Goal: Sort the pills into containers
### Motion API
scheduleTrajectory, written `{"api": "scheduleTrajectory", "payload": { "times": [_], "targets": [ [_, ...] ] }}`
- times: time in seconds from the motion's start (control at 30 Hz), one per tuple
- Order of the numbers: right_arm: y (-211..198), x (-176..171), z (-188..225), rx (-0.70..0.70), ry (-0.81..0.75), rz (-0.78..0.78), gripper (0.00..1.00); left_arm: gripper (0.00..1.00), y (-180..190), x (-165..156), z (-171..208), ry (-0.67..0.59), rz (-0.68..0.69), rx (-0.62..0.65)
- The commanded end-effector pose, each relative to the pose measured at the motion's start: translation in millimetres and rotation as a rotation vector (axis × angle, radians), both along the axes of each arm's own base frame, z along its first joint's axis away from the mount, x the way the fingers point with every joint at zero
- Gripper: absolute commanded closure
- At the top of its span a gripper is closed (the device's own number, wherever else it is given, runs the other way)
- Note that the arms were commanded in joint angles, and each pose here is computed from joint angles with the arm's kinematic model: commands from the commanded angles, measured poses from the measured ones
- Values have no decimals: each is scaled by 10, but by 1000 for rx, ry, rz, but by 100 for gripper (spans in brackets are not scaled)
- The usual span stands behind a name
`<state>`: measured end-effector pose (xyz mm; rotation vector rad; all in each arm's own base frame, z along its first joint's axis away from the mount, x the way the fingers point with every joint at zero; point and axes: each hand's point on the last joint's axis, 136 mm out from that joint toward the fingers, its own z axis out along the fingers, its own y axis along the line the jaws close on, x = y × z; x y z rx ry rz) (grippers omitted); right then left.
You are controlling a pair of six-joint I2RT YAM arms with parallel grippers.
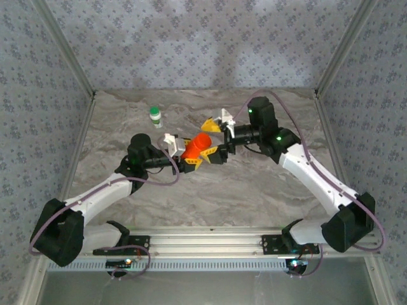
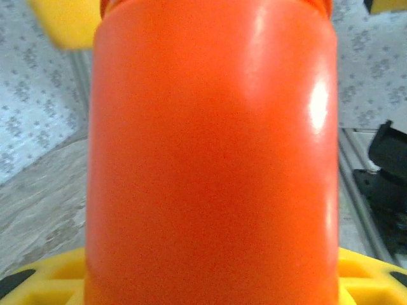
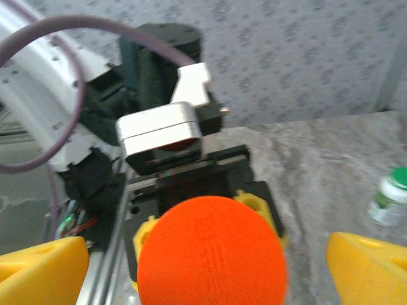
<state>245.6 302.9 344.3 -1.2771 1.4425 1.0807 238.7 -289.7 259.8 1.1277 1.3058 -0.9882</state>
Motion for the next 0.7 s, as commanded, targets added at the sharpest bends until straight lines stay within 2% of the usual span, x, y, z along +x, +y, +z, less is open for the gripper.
{"api": "scheduleTrajectory", "payload": {
  "times": [0.0, 0.13, 0.2, 0.3, 0.37, 0.5, 0.67],
  "targets": [
    [-163, 250, 361, 85, 1, -206, 2, 100, 54, 247, 22, -42, 132, 2],
    [-267, 497, 429, 91, 60, -394, 3, 100, 97, 422, 1, -39, 228, -11],
    [-338, 668, 449, 114, 116, -536, 4, 100, 113, 511, -5, -42, 285, -8],
    [-571, 986, 323, 158, 305, -822, 8, 100, 129, 616, -19, -55, 361, -1],
    [-668, 1108, 184, 191, 458, -940, 12, 100, 115, 649, -38, -64, 382, -1],
    [-440, 1157, 53, 201, 628, -914, 17, 100, 46, 702, -94, -64, 407, 22],
    [-211, 1158, -33, 155, 651, -918, 18, 100, 23, 774, -137, -62, 443, 28]
  ]
}}
